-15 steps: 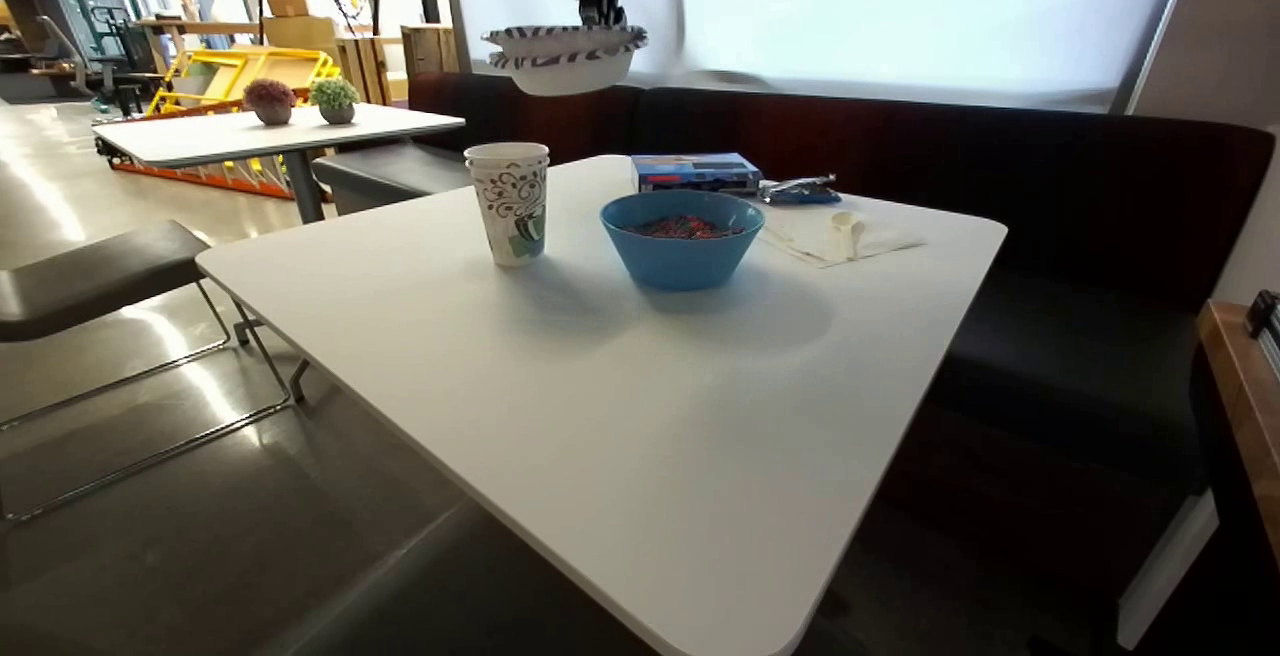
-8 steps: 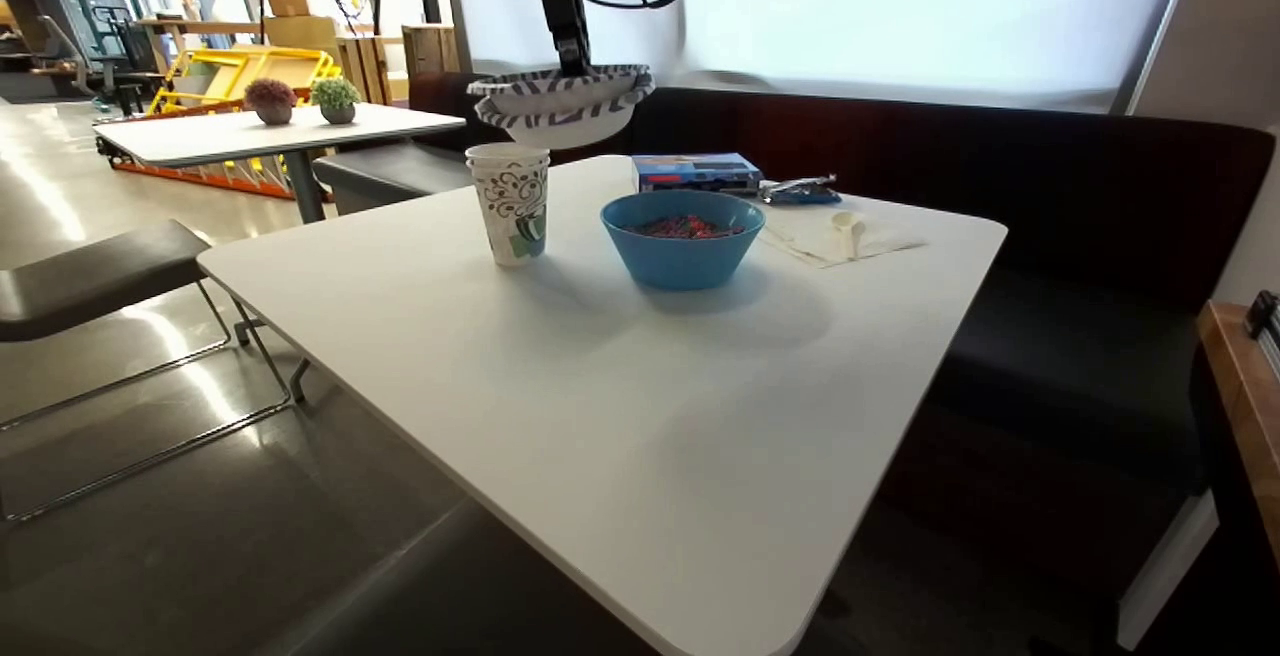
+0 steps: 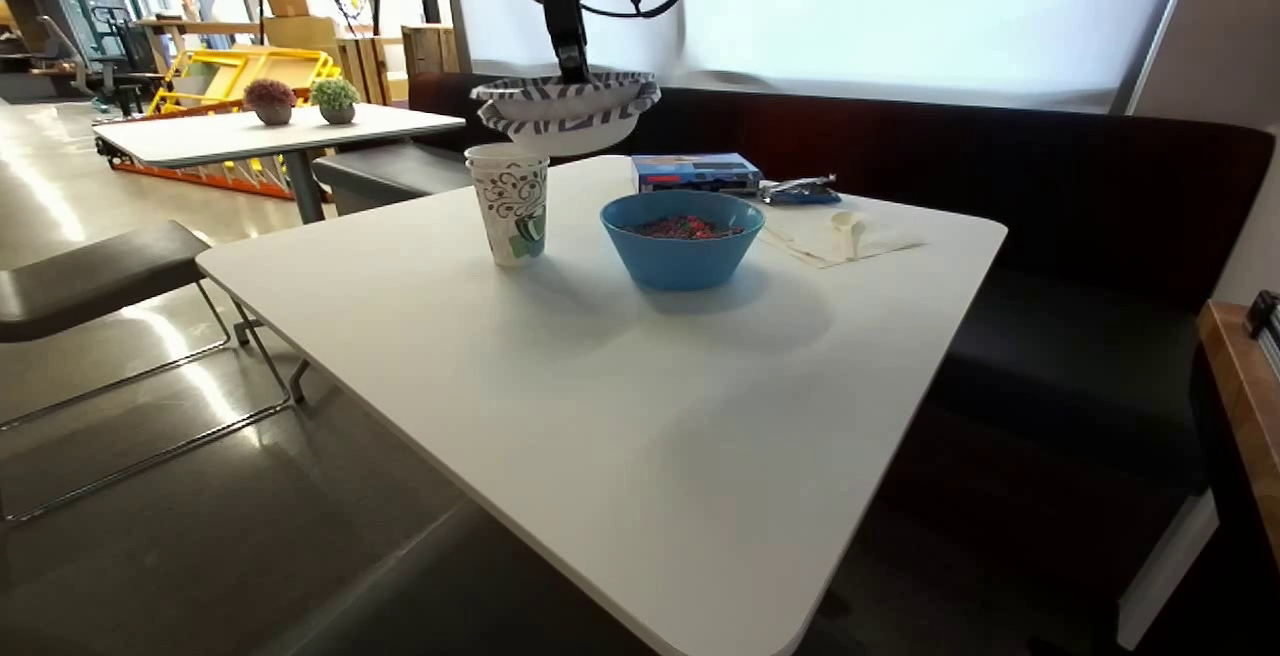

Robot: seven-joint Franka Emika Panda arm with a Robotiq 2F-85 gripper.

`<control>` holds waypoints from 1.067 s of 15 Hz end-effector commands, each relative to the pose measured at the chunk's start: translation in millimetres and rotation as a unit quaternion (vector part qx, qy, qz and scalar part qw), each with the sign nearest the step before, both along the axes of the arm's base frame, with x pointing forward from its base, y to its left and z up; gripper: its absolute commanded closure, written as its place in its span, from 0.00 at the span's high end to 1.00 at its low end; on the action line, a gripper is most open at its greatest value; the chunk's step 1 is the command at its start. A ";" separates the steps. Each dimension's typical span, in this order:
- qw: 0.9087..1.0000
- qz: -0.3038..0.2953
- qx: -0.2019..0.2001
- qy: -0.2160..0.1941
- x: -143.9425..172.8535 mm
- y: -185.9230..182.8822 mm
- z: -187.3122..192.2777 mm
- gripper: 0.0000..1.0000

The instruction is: Move the bowl to the left

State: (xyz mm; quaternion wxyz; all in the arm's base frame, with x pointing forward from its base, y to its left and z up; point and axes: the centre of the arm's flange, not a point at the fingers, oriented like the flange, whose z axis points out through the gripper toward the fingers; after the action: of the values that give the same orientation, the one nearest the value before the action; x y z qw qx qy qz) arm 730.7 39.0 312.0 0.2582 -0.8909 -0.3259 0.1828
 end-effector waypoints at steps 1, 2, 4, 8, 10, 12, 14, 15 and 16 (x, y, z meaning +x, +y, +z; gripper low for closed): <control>0.998 0.060 0.017 0.001 -20.3 23.6 -19.4 0.02; 0.997 0.075 0.021 0.002 -23.8 30.2 -24.4 0.02; 0.994 0.102 0.025 0.007 -31.3 43.7 -38.1 0.02; 0.991 0.132 0.011 -0.005 -45.4 65.3 -68.2 0.02; 0.990 0.140 0.011 -0.018 -48.1 75.1 -82.3 0.02; 0.989 0.145 0.015 -0.025 -50.4 84.4 -94.7 0.02; 0.987 0.155 0.014 -0.029 -53.7 91.6 -96.6 0.02; 0.987 0.159 0.011 -0.032 -55.1 95.1 -97.1 0.02; 0.986 0.164 0.008 -0.035 -57.2 98.3 -97.7 0.02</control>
State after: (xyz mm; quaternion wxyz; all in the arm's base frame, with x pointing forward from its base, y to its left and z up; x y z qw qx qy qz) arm 706.6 131.2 225.0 0.2405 -0.8338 -0.4589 0.1906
